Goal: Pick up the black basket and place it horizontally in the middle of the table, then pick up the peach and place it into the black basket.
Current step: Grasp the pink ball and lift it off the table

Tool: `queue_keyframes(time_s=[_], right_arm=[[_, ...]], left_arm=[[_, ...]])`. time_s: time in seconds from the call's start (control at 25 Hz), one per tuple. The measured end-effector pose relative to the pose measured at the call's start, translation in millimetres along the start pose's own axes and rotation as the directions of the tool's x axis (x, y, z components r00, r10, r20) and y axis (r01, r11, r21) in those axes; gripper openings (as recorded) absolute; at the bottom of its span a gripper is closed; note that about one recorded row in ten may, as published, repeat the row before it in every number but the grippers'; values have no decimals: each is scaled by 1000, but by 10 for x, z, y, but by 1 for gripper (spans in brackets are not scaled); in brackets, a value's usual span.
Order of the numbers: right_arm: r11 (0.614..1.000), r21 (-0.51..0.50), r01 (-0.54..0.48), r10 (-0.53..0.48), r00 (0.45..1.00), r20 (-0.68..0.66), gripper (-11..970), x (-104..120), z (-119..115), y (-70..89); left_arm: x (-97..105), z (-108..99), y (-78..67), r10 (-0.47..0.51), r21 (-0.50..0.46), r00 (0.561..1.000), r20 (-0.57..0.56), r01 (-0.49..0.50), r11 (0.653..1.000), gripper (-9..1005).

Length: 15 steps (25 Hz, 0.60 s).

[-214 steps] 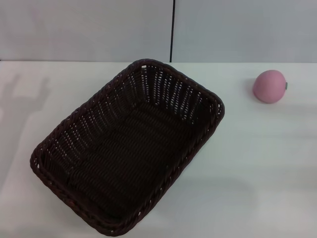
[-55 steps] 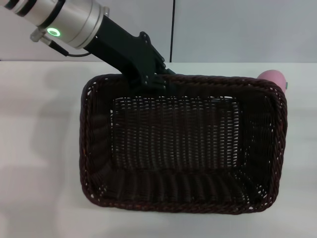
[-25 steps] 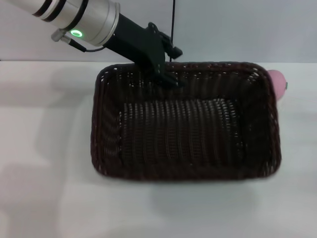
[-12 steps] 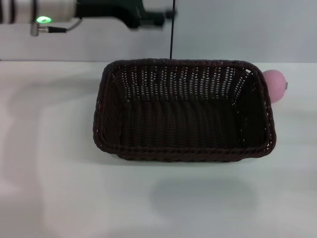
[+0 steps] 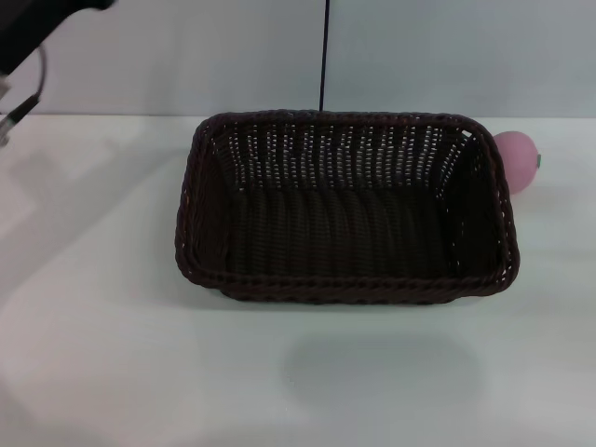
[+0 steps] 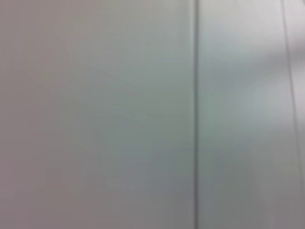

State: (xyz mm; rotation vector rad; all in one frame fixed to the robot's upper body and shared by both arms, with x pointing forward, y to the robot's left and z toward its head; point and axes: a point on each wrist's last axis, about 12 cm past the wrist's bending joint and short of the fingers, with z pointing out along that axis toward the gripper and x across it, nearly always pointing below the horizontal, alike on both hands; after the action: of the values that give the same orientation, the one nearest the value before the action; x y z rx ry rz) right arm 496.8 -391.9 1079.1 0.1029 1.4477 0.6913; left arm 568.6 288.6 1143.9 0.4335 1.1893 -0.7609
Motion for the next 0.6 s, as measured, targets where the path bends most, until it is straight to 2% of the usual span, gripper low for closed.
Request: queue_keyframes(time_s=[0.16,0.32,0.36,0.44,0.52,0.56,0.6], right_arm=[[996,-83,-38,17,969,-245,573,-275,179,8],[996,-56,-70,37,888,-459,582,-625,358,68],[998,-42,-45,14,835,-550,584,-782,432,113],[999,-40,-34,5,816,-579,588,-837,466,135],[1000,-27,11,-26,755,-655,593,-961,557,172],[998,-12,55,-47,700,-713,595,-1052,668,202],[998,-12,55,-47,700,-713,597,-1052,668,202]], left_arm=[[113,-294,-34,-24,-91,996,90,32,995,697],[171,-375,-48,-46,-118,994,94,57,991,697],[194,-404,-61,-57,-122,994,94,69,990,697],[201,-415,-68,-61,-122,994,95,72,990,697],[211,-436,-78,-65,-123,993,96,77,989,697],[216,-448,-83,-67,-125,993,97,79,989,697],[216,-448,-83,-67,-125,993,97,79,989,697]])
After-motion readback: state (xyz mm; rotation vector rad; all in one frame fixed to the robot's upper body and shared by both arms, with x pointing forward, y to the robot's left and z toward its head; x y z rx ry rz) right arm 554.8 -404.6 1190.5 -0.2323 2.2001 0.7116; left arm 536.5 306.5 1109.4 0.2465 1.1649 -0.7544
